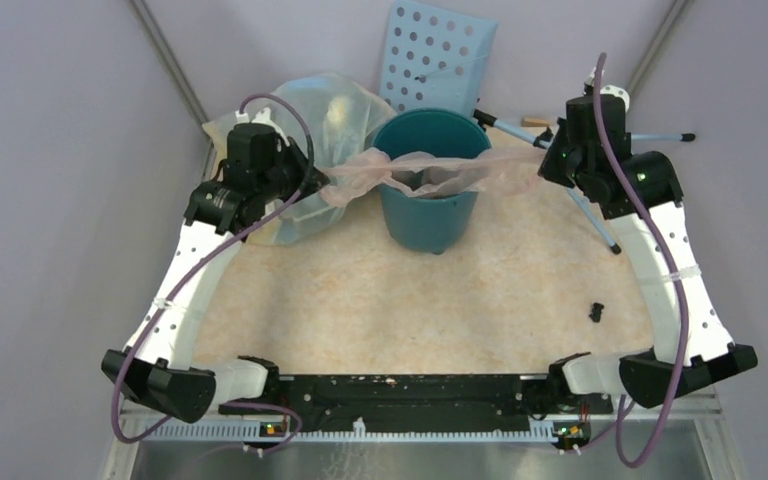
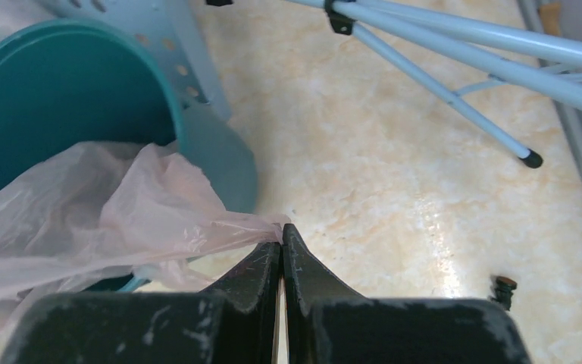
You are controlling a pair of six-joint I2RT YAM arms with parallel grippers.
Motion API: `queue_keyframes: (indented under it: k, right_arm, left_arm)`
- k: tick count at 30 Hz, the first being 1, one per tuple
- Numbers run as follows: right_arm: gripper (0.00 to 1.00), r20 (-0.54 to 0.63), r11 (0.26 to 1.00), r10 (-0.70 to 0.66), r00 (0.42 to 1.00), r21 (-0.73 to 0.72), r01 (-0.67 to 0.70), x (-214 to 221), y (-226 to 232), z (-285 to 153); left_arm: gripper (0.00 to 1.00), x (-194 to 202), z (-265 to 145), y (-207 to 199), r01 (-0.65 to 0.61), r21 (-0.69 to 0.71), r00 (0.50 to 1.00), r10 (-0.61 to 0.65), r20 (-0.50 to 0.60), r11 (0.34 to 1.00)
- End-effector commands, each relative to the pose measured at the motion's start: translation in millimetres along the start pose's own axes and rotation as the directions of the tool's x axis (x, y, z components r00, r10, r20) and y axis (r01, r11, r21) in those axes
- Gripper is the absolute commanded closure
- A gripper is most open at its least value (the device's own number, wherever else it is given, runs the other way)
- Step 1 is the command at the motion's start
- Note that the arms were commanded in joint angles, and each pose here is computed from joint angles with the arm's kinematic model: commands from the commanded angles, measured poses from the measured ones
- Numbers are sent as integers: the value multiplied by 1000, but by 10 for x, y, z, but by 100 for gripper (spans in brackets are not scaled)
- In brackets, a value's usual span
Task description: Put the trash bags into the trash bin
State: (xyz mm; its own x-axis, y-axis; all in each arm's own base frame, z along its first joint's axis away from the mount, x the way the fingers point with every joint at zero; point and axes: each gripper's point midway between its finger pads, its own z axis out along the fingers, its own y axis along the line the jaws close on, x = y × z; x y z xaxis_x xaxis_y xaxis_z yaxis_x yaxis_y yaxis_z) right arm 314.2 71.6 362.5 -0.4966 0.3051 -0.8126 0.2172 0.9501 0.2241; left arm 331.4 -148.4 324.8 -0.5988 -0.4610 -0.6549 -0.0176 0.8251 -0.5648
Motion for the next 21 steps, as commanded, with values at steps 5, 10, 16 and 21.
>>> queue_keyframes:
  k: [5, 10, 16, 21]
  right_arm:
    - [100, 92, 993, -42, 995, 113, 32, -385, -250, 171]
    - [93, 81, 999, -25, 996, -20, 26, -461, 53, 348]
    - [82, -37, 986, 50, 998, -155, -55, -319, 317, 658]
    - [47, -116, 953, 53, 992, -292, -85, -242, 535, 822]
  left_arm:
    - [82, -267, 98, 19, -51, 60, 999, 51, 6, 997]
    - [78, -526, 231, -77, -105, 98, 992, 98, 73, 990]
    - [73, -626, 512, -178, -134, 147, 991, 128, 47, 980]
    - [68, -657, 803, -171, -119, 175, 993, 119, 11, 977]
